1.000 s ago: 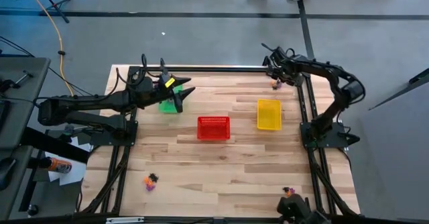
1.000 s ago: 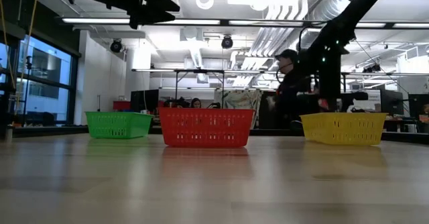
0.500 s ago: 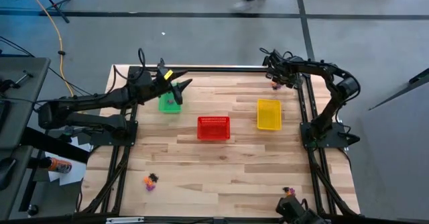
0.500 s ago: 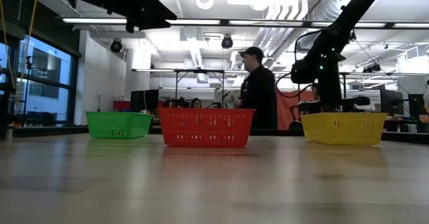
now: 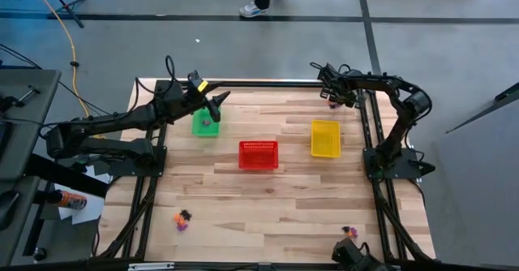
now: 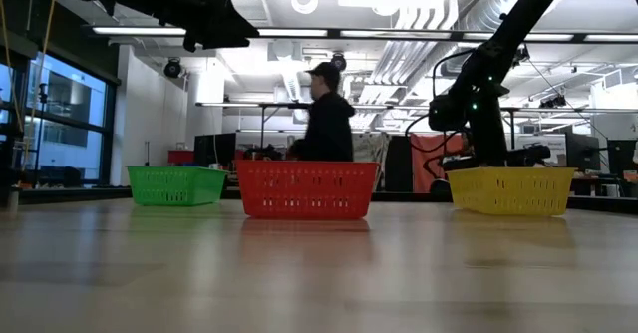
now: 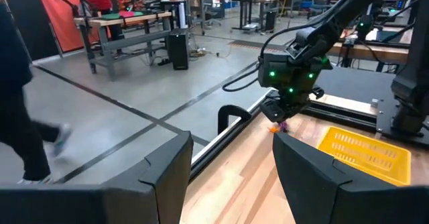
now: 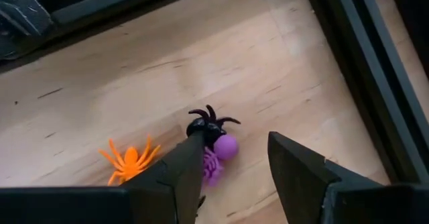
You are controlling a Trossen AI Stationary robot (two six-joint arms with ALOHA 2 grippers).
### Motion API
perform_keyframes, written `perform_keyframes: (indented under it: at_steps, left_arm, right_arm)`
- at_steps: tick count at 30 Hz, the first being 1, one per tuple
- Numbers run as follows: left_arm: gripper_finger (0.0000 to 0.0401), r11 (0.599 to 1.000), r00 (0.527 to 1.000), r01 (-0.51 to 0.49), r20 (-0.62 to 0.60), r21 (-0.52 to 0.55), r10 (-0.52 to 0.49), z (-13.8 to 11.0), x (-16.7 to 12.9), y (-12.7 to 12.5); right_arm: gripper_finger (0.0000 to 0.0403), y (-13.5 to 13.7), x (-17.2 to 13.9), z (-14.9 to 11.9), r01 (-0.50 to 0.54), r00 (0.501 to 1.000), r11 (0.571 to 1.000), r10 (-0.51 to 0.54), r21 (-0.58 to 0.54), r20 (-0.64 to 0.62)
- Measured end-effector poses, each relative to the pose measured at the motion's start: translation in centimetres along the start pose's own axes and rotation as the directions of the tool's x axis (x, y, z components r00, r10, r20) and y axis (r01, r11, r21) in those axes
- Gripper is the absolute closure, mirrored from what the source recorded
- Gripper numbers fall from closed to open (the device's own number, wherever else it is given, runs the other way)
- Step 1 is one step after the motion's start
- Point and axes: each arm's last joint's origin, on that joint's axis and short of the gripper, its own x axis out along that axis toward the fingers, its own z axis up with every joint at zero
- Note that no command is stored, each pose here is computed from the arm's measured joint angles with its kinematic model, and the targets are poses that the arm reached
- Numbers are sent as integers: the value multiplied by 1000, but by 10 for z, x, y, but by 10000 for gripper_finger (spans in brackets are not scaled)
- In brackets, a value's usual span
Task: Sort Halloween decoration
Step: Put the purple skeleton toy into the green bin
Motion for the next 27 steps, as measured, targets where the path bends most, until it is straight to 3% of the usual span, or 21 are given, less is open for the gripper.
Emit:
perform_keyframes:
  at_steps: [12, 27]
  left_arm:
    - [204, 1000, 1000, 0, -1, 0, 0, 0, 0, 0]
    - [204, 1000, 1000, 0, -2, -2, 0, 0, 0, 0]
  right_arm:
    - [242, -3, -14, -14, 2, 998, 991, -11, -134, -67]
    - [242, -3, -26, -30, -30, 989, 980, 1, -195, -147]
